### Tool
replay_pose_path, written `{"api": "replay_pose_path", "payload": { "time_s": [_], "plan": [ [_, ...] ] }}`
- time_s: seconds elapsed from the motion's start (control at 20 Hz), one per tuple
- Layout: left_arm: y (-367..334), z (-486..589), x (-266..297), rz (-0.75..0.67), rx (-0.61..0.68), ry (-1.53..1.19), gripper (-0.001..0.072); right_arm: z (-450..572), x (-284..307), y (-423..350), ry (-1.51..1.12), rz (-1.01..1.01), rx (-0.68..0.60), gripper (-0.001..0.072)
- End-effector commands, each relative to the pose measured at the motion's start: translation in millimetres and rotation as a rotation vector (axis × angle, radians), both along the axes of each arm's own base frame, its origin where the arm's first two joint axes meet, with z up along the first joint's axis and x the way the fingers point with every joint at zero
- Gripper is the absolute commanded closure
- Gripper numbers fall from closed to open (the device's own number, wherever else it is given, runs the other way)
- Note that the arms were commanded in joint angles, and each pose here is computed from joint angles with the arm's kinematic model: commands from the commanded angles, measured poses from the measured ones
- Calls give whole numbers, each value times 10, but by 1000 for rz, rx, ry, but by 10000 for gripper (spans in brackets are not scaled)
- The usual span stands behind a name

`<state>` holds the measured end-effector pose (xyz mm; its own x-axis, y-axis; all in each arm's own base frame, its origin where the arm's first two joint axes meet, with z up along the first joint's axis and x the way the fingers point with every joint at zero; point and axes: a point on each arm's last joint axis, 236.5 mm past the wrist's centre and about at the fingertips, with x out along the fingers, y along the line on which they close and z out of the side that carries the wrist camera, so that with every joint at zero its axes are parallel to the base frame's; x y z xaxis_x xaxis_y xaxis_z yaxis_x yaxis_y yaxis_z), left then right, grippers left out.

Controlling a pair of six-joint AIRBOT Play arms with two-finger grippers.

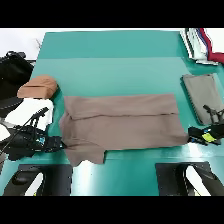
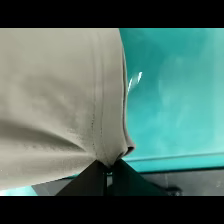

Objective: Fold the shirts.

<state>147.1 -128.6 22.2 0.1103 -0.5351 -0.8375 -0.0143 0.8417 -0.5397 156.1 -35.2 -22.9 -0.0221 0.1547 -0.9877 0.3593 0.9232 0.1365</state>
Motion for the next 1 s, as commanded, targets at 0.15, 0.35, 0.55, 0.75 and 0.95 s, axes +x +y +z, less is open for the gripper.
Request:
{"api": "replay_pose_path", "payload": {
  "time_s": [0.15, 0.35, 0.55, 0.75, 0.95],
  "plan": [
    [75, 299, 1109, 56, 29, -230, 683, 382, 871, 73, -162, 99, -28, 695],
    [267, 74, 1794, 66, 126, -221, 682, 265, 1596, 221, -152, 181, -15, 695],
    [301, -266, 2087, 81, 141, -198, 681, 42, 2052, 372, -107, 233, 11, 694],
    [334, -172, 2269, 146, 134, -234, 116, 107, 2431, 515, -187, 220, 149, 464],
    [233, 83, 2236, 103, 102, -226, 138, 137, 2298, 129, -217, 164, 203, 194]
  ]
}}
